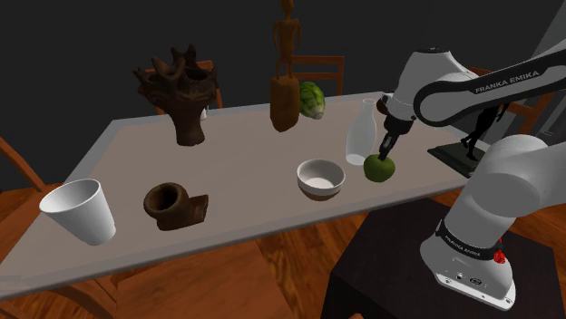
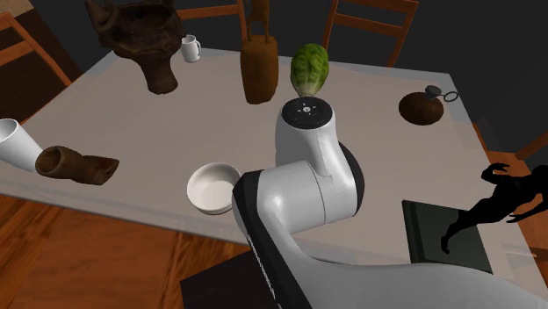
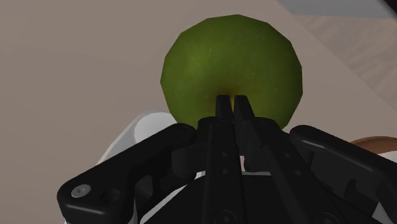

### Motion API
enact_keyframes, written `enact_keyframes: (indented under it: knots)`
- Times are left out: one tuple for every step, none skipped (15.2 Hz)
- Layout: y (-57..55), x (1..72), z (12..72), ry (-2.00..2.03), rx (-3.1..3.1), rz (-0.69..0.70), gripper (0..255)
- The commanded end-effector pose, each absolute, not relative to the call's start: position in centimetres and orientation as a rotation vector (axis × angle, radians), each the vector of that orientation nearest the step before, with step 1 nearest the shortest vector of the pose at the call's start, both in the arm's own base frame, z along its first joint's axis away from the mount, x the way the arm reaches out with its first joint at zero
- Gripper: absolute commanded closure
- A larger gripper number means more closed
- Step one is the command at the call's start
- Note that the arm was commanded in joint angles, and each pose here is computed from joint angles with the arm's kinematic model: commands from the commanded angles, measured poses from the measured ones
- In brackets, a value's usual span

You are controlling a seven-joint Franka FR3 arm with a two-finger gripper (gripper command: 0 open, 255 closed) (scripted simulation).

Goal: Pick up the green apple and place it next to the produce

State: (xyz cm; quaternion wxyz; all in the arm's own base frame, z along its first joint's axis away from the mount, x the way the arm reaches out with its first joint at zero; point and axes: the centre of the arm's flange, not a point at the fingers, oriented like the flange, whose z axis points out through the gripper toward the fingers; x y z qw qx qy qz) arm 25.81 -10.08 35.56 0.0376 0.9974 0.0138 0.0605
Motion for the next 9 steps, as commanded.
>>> enact_keyframes:
  knots:
    - [-10.1, 25.8, 35.6, 0.042, 3.060, 0.186, 255]
    - [-10.1, 25.8, 35.6, 0.042, 3.060, 0.186, 255]
    - [-10.1, 25.8, 36.1, 0.042, 3.060, 0.186, 255]
    - [-10.1, 25.8, 36.6, 0.042, 3.060, 0.186, 255]
    - [-10.1, 25.8, 37.1, 0.042, 3.060, 0.186, 255]
    - [-10.1, 25.8, 37.7, 0.042, 3.060, 0.186, 255]
    - [-10.1, 25.8, 38.2, 0.042, 3.060, 0.186, 255]
    - [-10.1, 25.8, 38.7, 0.042, 3.060, 0.186, 255]
    - [-10.1, 25.8, 39.3, 0.042, 3.060, 0.186, 255]
